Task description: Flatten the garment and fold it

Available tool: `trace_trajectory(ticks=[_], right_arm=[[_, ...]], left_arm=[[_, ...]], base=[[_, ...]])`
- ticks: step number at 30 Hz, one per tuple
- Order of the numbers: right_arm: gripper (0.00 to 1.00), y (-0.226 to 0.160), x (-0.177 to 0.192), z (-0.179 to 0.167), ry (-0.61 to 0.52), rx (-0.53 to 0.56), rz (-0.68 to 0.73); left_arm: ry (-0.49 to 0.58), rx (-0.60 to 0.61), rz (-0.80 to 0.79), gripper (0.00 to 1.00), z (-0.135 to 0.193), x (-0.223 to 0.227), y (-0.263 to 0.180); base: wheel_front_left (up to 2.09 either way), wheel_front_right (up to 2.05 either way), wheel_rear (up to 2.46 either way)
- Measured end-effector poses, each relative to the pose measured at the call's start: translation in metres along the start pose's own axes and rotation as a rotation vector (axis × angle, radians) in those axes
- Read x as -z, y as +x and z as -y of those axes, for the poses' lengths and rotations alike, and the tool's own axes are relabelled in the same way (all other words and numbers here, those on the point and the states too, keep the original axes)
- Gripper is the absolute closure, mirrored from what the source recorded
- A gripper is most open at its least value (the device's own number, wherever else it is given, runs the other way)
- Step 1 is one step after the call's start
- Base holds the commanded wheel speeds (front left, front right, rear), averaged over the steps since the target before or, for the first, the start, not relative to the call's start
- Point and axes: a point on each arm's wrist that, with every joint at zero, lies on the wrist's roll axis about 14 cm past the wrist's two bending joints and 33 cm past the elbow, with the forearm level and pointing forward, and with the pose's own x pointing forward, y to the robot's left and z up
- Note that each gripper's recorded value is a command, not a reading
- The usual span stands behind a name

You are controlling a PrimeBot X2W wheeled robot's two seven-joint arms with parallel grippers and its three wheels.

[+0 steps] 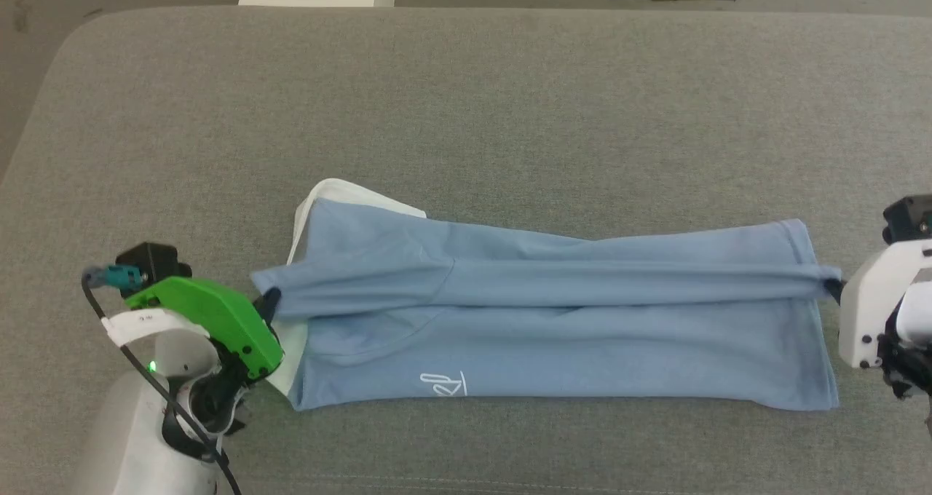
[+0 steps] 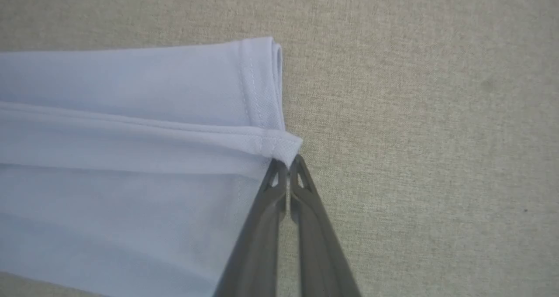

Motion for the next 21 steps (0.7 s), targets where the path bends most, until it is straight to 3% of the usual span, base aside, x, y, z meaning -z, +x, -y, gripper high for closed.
trace_trajectory(ticks=[8, 9, 10, 11, 16, 21], right_arm=[[1.0, 0.0, 0.035, -0.003, 0.031, -0.005, -0.099], [0.79, -0.001, 0.035, -0.003, 0.035, -0.006, -0.1], [0.51, -0.002, 0.034, -0.004, 0.037, -0.007, -0.094], [0.0, -0.004, 0.033, -0.004, 0.041, -0.006, -0.087], [0.0, -0.017, 0.021, 0.002, 0.071, 0.004, -0.027], [0.0, -0.041, -0.005, 0.005, 0.139, -0.016, 0.098]], left_arm=[[-0.037, -0.07, -0.08, 1.0, -0.023, 0.031, 0.003], [-0.037, -0.071, -0.077, 0.38, -0.023, 0.031, 0.003], [-0.035, -0.071, -0.078, 0.0, -0.023, 0.031, 0.002], [-0.034, -0.071, -0.076, 0.0, -0.024, 0.031, 0.001], [0.002, -0.091, -0.068, 0.0, -0.03, 0.02, -0.009], [0.02, -0.054, -0.005, 0.0, -0.015, -0.009, -0.03]], base=[[0.0, 0.0, 0.0], [0.0, 0.0, 0.0], [0.0, 0.0, 0.0], [0.0, 0.0, 0.0], [0.0, 0.0, 0.0], [0.0, 0.0, 0.0]])
